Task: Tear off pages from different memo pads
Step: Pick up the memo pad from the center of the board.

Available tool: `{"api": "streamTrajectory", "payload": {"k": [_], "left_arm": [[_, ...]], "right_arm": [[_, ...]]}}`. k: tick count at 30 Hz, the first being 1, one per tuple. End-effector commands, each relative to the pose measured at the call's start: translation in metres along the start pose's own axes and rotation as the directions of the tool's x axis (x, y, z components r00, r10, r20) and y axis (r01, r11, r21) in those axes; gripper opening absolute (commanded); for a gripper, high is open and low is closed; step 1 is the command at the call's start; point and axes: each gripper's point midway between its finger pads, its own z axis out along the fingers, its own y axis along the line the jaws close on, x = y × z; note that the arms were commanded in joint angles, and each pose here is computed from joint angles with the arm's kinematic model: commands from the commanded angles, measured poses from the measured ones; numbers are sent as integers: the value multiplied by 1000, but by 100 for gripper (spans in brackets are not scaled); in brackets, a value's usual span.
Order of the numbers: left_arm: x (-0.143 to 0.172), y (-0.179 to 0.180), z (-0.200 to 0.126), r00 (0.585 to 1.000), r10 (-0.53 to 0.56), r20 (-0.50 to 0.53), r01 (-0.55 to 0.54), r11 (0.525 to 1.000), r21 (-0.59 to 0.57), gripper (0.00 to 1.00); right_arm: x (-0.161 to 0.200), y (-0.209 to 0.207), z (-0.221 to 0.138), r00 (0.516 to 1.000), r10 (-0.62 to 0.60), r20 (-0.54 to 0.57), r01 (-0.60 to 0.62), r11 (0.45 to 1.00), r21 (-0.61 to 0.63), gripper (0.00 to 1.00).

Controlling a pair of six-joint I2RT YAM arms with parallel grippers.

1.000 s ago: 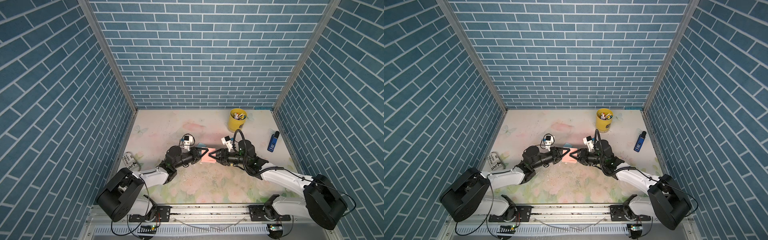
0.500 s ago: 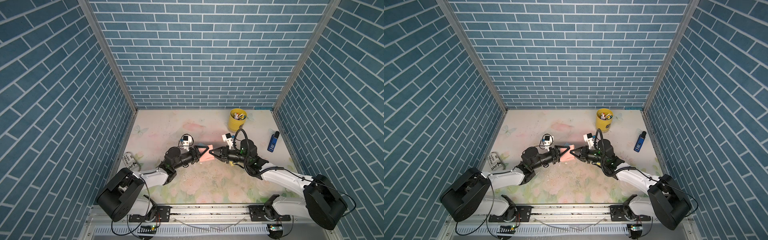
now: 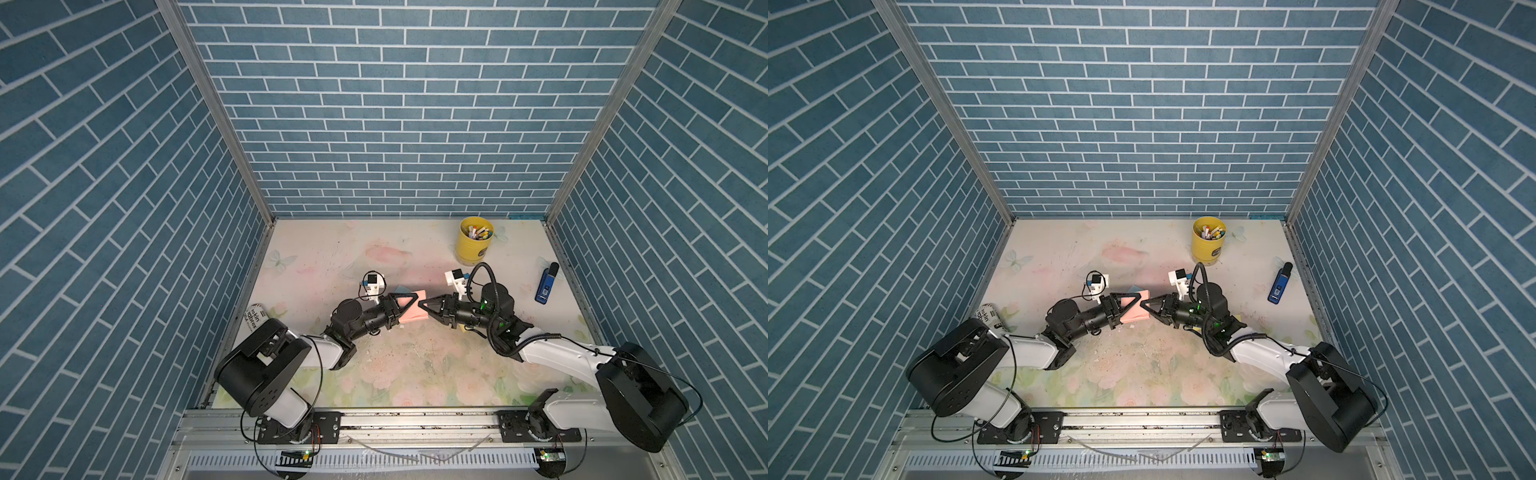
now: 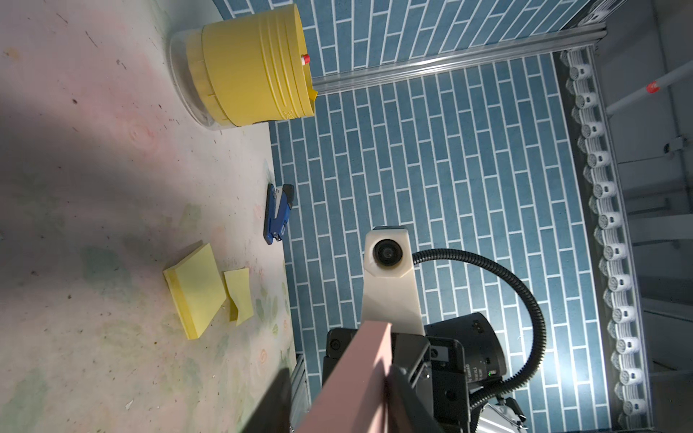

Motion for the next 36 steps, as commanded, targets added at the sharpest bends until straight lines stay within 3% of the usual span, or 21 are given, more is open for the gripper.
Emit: {"api": "streamTrajectory", "payload": {"k": [1,3,7,9,18,22,25,28,32,36], "left_arm": [[1,1,-7,1000,29,5,-29,999,-15,30],[1,0,-9,999,42,4,-42,999,-25,30],[0,0,-12,999,53,5,-53,998,-43,50],[0,-1,-13,998,62,6,-61,997,-49,51],[-1,-8,-13,997,75,4,-75,997,-34,18],[-6,-9,-14,997,77,7,-77,996,-37,11],[-12,-3,-19,997,74,9,-74,995,-62,6],[-16,8,-27,998,65,-4,-65,991,-113,4],[-13,10,-28,994,86,-71,-97,980,-173,4],[-6,15,-29,987,89,-134,-121,960,-254,5]], "right_arm": [[-2,2,-5,1000,7,22,-6,1000,-24,12],[-3,2,-7,1000,7,27,-7,1000,-21,12],[-3,5,-8,1000,1,27,0,1000,-27,12],[-4,8,-8,1000,-3,30,4,1000,-30,12],[0,-1,-10,1000,4,26,-3,1000,-9,12],[6,-6,-13,1000,-12,-7,12,1000,26,32],[10,-21,-29,995,-94,-39,99,985,141,43],[15,-47,-60,952,-286,-114,307,870,386,47],[17,-64,-87,861,-450,-235,499,666,554,50],[23,-49,-84,656,-673,-341,717,415,561,55]]}}
